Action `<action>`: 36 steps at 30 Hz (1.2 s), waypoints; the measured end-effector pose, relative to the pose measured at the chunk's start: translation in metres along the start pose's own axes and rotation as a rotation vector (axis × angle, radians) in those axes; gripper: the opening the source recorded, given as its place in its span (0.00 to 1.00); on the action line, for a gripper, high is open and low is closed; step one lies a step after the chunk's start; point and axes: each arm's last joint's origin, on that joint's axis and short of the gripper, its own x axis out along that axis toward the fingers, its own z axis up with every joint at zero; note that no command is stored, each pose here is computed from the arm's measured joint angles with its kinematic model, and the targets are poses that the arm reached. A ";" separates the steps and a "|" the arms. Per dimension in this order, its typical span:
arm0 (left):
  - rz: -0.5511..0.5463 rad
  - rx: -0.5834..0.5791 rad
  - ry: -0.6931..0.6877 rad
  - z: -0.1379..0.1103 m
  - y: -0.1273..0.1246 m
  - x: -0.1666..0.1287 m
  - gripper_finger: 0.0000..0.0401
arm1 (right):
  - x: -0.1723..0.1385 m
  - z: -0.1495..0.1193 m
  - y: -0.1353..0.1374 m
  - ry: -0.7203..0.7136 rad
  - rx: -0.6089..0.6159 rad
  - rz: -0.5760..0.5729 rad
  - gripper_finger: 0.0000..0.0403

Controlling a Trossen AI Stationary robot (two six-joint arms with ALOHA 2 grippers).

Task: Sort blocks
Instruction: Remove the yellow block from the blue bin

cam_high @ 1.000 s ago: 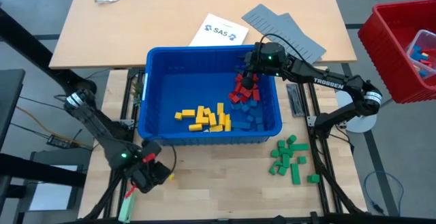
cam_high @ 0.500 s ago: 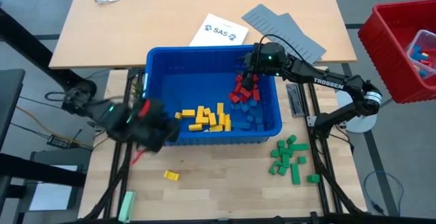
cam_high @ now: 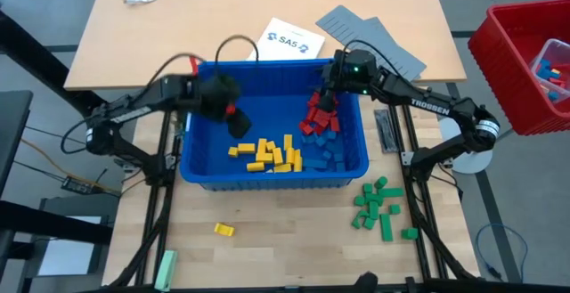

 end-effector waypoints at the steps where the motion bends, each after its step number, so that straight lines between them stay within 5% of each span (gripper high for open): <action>1: -0.009 0.010 0.008 0.004 0.007 0.005 0.47 | 0.000 -0.001 -0.002 0.001 0.003 -0.002 0.59; 13: -0.229 0.157 0.182 0.010 0.053 0.089 0.47 | -0.002 -0.012 -0.019 0.032 0.117 -0.019 0.59; 25: -0.484 0.339 0.189 -0.015 0.045 0.190 0.43 | -0.002 -0.013 -0.023 0.031 0.121 -0.024 0.59; 36: -0.704 0.583 0.324 -0.053 0.013 0.254 0.19 | -0.003 -0.015 -0.022 0.052 0.124 -0.015 0.59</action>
